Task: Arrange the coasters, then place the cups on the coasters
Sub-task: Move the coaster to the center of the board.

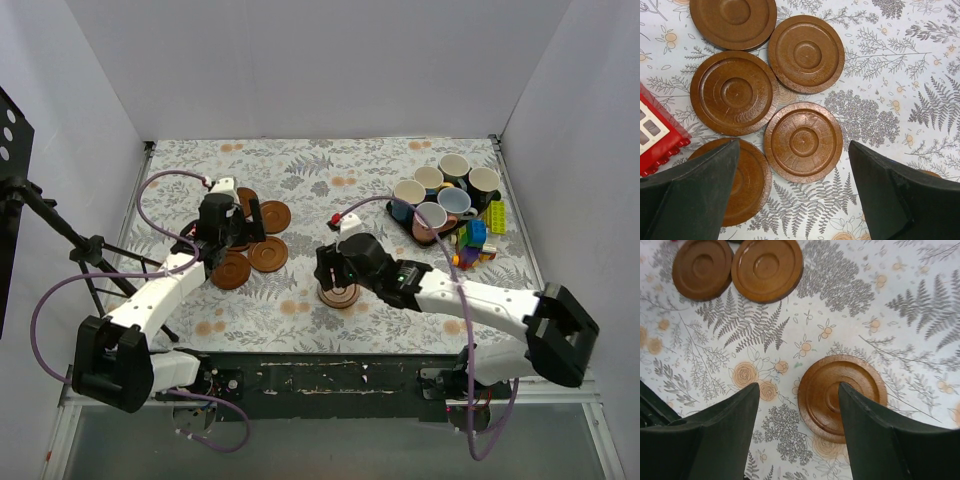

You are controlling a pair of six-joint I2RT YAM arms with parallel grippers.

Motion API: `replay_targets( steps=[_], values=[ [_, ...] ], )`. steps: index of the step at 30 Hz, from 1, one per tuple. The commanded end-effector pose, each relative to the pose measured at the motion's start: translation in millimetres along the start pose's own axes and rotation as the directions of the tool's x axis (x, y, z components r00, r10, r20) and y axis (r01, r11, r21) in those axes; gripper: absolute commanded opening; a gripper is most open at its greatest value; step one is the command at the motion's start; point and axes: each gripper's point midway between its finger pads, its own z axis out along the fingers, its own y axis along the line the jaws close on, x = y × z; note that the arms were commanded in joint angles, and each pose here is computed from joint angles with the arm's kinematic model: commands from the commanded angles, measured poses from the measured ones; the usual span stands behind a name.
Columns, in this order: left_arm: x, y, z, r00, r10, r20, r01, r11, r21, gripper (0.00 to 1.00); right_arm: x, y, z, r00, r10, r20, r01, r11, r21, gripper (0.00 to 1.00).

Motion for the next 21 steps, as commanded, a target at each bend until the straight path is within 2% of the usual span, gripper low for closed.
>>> replay_targets(
  steps=[1,5,9,12,13,16,21],
  values=[
    [-8,-16,-12,0.998,0.017,0.065,-0.018,1.0,0.01,0.9,-8,-29,-34,0.997,-0.003,0.071,-0.004,0.995,0.1,0.75],
    [17,-66,-19,0.999,0.041,0.033,-0.044,0.996,0.073,0.89,-3,-65,-56,0.995,0.036,0.088,-0.05,0.986,0.156,0.76],
    [63,-121,-19,0.998,0.023,-0.051,-0.015,0.99,0.141,0.88,6,-118,-81,0.991,0.078,0.106,-0.105,0.955,0.278,0.78],
    [98,-165,-13,0.99,0.095,-0.109,-0.075,0.982,0.173,0.87,4,-146,-106,0.983,0.085,0.161,-0.135,0.932,0.337,0.79],
    [118,-175,-7,0.98,0.132,-0.148,-0.105,0.979,0.173,0.86,4,-152,-112,0.982,0.081,0.172,-0.139,0.923,0.358,0.8],
    [142,-210,-2,0.964,0.181,-0.194,-0.136,0.965,0.224,0.8,4,-160,-128,0.977,0.074,0.2,-0.149,0.909,0.388,0.8],
    [160,-237,6,0.952,0.215,-0.22,-0.157,0.954,0.254,0.72,15,-163,-141,0.971,0.104,0.214,-0.184,0.898,0.399,0.8]
  ],
)
